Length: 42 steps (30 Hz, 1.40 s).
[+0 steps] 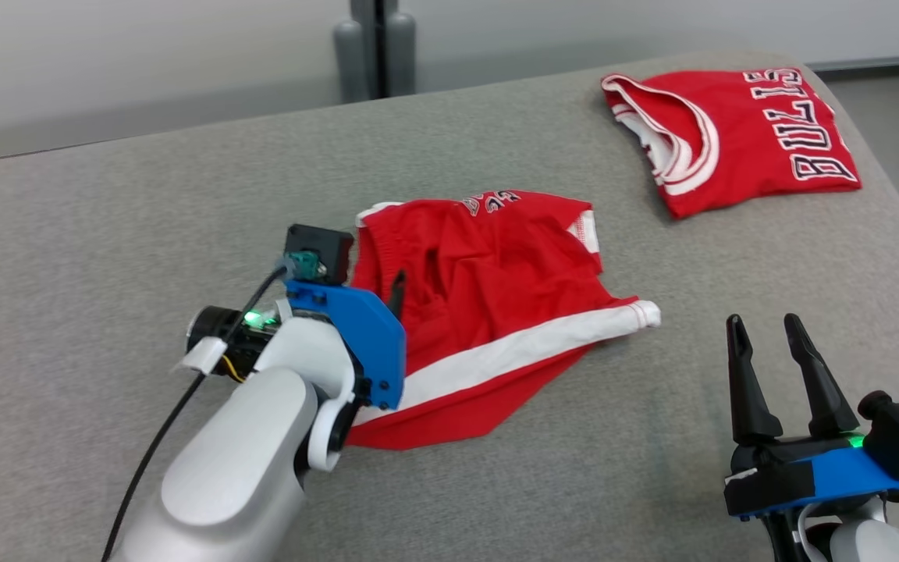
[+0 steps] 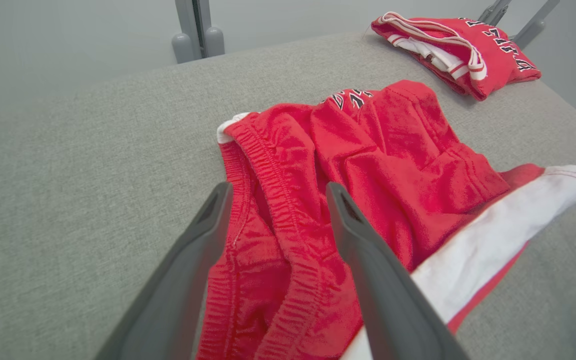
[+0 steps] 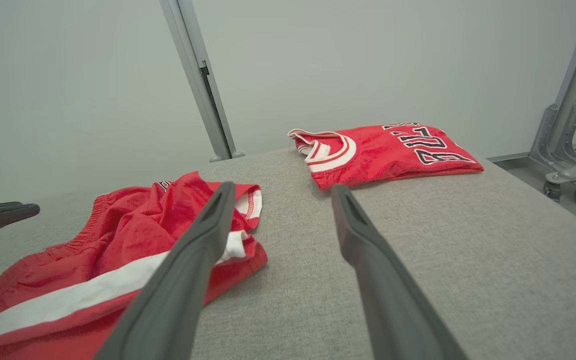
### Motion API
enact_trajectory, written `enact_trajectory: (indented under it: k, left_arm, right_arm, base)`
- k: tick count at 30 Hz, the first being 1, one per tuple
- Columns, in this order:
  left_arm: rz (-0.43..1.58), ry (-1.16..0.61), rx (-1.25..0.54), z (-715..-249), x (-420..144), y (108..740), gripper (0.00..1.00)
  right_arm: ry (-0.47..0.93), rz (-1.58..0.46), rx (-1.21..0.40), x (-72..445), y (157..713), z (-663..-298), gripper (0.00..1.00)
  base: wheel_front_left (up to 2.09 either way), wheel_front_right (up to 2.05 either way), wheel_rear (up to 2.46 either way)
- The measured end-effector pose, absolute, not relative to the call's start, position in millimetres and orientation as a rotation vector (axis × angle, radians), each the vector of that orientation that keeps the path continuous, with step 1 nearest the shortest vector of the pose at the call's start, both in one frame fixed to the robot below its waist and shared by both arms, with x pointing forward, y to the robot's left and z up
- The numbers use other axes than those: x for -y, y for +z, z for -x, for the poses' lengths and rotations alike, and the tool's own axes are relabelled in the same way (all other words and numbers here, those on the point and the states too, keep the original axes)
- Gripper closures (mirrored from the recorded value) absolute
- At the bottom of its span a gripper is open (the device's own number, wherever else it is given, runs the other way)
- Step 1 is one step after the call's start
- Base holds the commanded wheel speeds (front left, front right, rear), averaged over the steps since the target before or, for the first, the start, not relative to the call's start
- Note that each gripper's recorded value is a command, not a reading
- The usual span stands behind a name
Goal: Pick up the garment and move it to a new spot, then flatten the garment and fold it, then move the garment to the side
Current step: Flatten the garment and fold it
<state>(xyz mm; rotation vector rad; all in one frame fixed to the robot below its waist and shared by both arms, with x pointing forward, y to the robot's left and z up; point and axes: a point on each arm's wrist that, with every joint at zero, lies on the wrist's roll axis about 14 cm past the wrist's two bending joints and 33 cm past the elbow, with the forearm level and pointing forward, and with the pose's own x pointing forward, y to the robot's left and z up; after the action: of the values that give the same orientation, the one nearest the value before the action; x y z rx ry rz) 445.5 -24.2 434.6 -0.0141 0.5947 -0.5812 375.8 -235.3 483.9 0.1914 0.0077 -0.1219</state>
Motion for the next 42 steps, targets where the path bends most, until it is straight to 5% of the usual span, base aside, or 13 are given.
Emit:
enact_trajectory:
  k: [17, 18, 19, 20, 29, 37, 38, 39, 42]
  left_arm:
    - [-0.076, -0.515, -0.938, -468.2, 22.3, 347.8, 0.04]
    - [-0.061, -0.523, -0.953, -467.1, 25.1, 347.7, 0.13]
    - [-0.033, -0.536, -0.961, -465.5, 29.2, 348.3, 0.8]
    - [-0.002, -0.543, -0.949, -466.2, 33.2, 350.5, 1.0]
    - [0.202, -0.321, -0.625, -520.2, -0.9, 390.8, 1.0]
    - [0.334, -0.101, -0.562, -512.6, -58.8, 384.8, 1.0]
    - [0.347, -0.083, -0.555, -509.2, -63.3, 383.7, 0.61]
    - [0.353, -0.075, -0.541, -506.3, -66.4, 384.2, 0.0]
    - [0.386, -0.102, -0.457, -502.8, -66.5, 398.1, 0.0]
  right_arm:
    - [-0.236, -0.17, -0.033, 268.2, 470.1, -358.6, 0.0]
    - [-0.235, -0.17, -0.034, 268.0, 469.4, -359.0, 0.0]
    - [-0.235, -0.171, -0.036, 267.8, 468.7, -359.7, 0.0]
    - [-0.234, -0.172, -0.036, 267.6, 468.2, -360.8, 0.0]
    - [-0.197, -0.182, -0.02, 257.8, 470.7, -374.8, 0.0]
    - [-0.134, -0.187, -0.011, 239.1, 475.1, -387.4, 0.0]
    - [-0.126, -0.189, -0.007, 236.7, 476.4, -388.6, 0.0]
    - [-0.119, -0.191, -0.005, 234.7, 477.7, -389.4, 0.0]
    - [-0.104, -0.193, 0.01, 230.6, 483.9, -391.0, 0.0]
  base:
    - [0.0, 0.0, 0.0]
    - [0.0, 0.0, 0.0]
    - [0.0, 0.0, 0.0]
    - [0.0, 0.0, 0.0]
    - [0.0, 0.0, 0.0]
    - [0.0, 0.0, 0.0]
    - [0.0, 0.0, 0.0]
    - [0.0, 0.0, 0.0]
    - [0.0, 0.0, 0.0]
